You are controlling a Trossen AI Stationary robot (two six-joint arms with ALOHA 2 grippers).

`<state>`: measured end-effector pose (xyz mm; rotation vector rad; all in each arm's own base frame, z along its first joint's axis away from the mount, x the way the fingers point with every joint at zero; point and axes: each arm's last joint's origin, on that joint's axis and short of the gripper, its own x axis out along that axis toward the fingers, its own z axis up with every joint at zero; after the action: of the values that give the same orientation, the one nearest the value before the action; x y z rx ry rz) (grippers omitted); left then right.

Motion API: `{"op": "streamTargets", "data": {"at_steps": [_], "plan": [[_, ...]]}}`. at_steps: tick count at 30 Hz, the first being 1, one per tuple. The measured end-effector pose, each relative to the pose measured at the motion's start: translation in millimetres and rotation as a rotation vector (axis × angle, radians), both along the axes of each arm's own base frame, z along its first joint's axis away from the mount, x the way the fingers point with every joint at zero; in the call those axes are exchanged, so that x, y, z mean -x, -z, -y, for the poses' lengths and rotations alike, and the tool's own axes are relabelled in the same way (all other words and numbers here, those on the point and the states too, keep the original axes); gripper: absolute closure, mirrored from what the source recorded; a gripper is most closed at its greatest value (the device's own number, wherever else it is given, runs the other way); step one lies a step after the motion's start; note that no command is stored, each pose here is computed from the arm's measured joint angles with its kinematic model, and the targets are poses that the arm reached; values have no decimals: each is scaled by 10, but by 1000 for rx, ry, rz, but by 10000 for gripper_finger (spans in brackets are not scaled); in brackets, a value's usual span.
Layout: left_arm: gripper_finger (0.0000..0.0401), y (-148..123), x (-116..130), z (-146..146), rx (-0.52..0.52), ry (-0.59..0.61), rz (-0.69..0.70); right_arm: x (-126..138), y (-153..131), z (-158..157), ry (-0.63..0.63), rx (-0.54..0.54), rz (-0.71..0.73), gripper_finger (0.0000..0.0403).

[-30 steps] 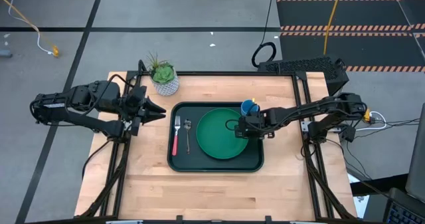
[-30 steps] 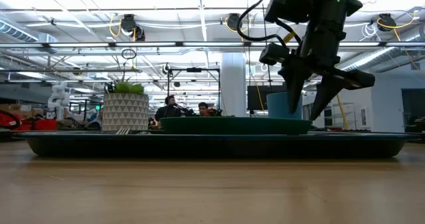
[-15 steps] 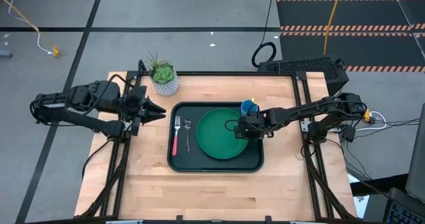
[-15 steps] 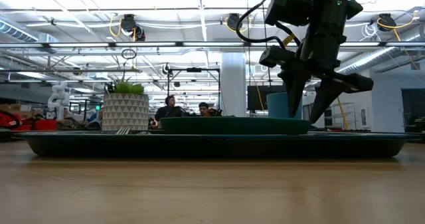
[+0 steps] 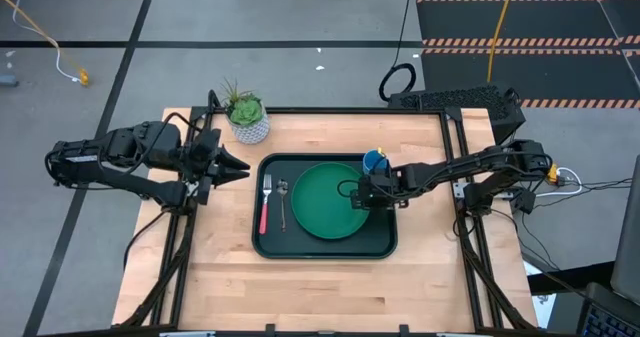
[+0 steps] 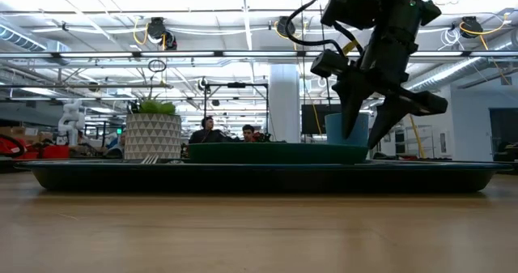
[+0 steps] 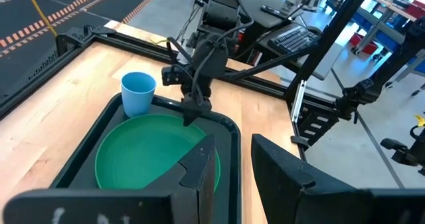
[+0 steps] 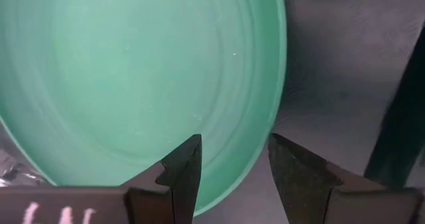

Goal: Pick and place plate/cup/fork/spoon on tray
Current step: Adjust the green plate on the dark green serving tray

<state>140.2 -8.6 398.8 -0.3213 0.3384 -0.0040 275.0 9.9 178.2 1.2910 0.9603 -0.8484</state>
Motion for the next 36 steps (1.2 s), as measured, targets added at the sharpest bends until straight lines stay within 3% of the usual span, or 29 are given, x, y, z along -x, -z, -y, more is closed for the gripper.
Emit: {"op": "streamTargets", "data": {"at_steps": [14,27,36], "plan": [[302,0,0,0,0,0,0,-4,-9,-223,-76,-7,23,236],[302,1,0,0,1,0,0,108,134,-332,9,-55,-23,236],[302,1,0,0,0,0,0,61,113,-355,13,-68,32,236]]}}
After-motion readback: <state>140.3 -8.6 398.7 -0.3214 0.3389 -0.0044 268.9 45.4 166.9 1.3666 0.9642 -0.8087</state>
